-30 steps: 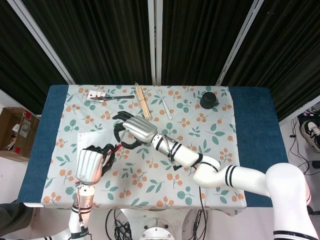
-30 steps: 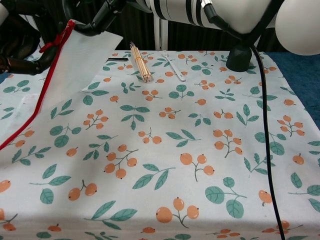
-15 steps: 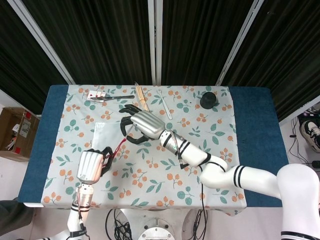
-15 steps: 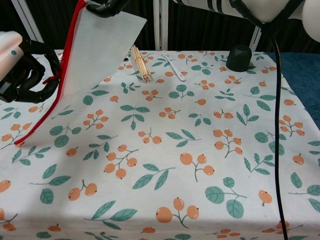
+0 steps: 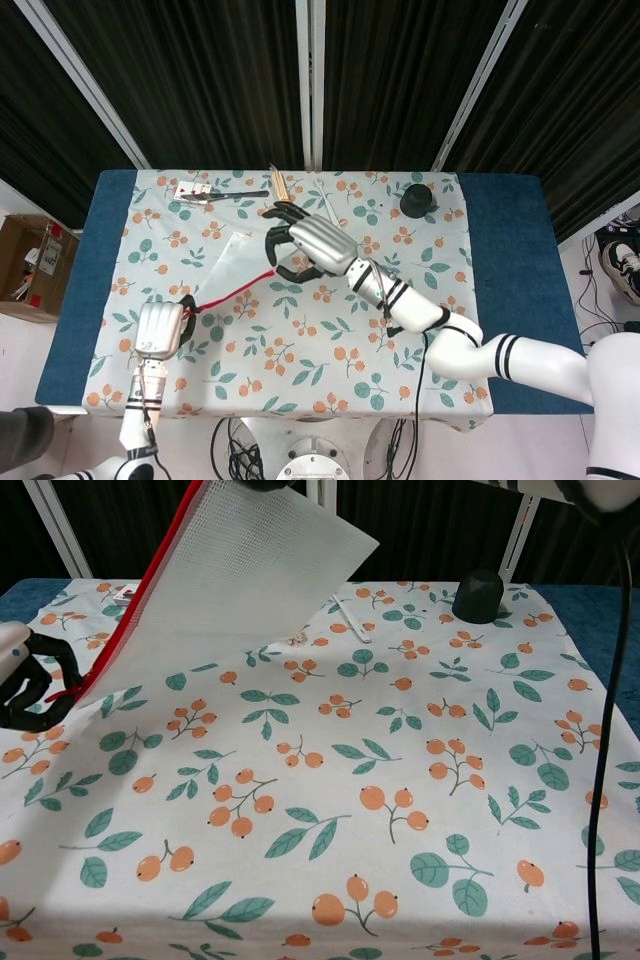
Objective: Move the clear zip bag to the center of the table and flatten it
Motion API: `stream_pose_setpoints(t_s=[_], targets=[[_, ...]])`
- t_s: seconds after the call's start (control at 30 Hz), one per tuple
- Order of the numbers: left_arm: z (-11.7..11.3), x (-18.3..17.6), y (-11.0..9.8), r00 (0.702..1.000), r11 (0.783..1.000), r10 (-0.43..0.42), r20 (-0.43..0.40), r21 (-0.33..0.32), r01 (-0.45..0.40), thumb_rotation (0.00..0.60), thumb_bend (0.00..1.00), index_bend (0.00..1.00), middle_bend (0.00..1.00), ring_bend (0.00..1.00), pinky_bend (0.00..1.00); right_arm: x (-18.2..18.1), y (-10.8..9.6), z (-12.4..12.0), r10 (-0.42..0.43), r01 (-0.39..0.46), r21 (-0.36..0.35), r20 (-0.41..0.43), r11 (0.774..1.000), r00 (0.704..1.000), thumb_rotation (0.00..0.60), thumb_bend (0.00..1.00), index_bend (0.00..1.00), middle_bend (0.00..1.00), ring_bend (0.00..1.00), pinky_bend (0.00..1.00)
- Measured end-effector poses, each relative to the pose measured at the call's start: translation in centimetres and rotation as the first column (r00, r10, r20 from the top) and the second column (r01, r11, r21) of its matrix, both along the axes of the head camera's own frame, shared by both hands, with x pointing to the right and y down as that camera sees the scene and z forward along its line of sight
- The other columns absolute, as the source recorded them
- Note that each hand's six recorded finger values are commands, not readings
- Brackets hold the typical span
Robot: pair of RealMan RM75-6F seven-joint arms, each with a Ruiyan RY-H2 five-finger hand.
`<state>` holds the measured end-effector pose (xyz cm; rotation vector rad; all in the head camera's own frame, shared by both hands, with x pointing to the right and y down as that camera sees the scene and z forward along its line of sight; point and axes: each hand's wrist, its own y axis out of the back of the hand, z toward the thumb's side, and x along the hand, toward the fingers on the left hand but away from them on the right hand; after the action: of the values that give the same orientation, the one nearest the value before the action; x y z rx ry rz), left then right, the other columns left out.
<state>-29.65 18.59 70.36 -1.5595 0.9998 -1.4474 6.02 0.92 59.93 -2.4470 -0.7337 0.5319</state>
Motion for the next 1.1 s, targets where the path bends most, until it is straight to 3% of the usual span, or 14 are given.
stream_pose_setpoints(t_s=[0.37, 0.7, 0.77, 0.83, 0.9, 1.0, 1.1], targets=[[2.4, -3.0, -0.2, 0.994, 0.993, -0.072, 0.081, -0.092, 0.079, 0.600, 0.50, 0.71, 0.88, 0.84, 0.79, 1.3, -0.2, -0.6, 0.012, -0.012, -0.002, 0.016, 1.000, 1.000, 0.600, 0.48, 0.94, 0.44, 0.12, 0.05], [2.2, -3.7, -0.3, 0.991, 0.990, -0.069, 0.118, -0.111, 0.082, 0.600, 0.50, 0.67, 0.84, 0.81, 0.78, 1.7, 0.0, -0.6, 0.017, -0.017, -0.010, 0.021, 1.000, 1.000, 0.600, 0.48, 0.93, 0.44, 0.12, 0.05], [2.1, -3.8, -0.3, 0.990, 0.990, -0.066, 0.124, -0.118, 0.080, 0.600, 0.46, 0.52, 0.75, 0.71, 0.74, 1.8, 0.1, -0.6, 0.018, -0.017, -0.017, 0.026, 1.000, 1.000, 0.600, 0.48, 0.93, 0.44, 0.12, 0.05], [2.0, -4.0, -0.4, 0.990, 0.988, -0.066, 0.127, -0.134, 0.083, 0.600, 0.34, 0.31, 0.56, 0.54, 0.67, 2.0, 0.2, -0.5, 0.022, -0.020, -0.037, 0.040, 0.999, 0.999, 0.600, 0.48, 0.93, 0.43, 0.12, 0.05], [1.5, -4.1, -0.5, 0.990, 0.985, -0.076, 0.118, -0.148, 0.094, 0.600, 0.24, 0.18, 0.39, 0.38, 0.59, 2.2, 0.5, -0.3, 0.023, -0.020, -0.051, 0.047, 0.999, 0.999, 0.600, 0.48, 0.91, 0.42, 0.12, 0.05], [0.2, -4.3, -1.3, 0.991, 0.984, -0.105, 0.087, -0.133, 0.116, 0.600, 0.19, 0.14, 0.27, 0.28, 0.49, 2.8, 1.3, 0.4, 0.004, -0.003, -0.020, 0.013, 1.000, 1.000, 0.600, 0.47, 0.86, 0.39, 0.12, 0.05], [-1.3, -4.8, -2.1, 0.989, 0.988, -0.129, 0.070, -0.081, 0.135, 0.600, 0.17, 0.14, 0.25, 0.26, 0.45, 3.8, 2.8, 1.7, -0.032, 0.035, 0.038, -0.067, 0.999, 0.997, 0.600, 0.44, 0.74, 0.33, 0.08, 0.04]])
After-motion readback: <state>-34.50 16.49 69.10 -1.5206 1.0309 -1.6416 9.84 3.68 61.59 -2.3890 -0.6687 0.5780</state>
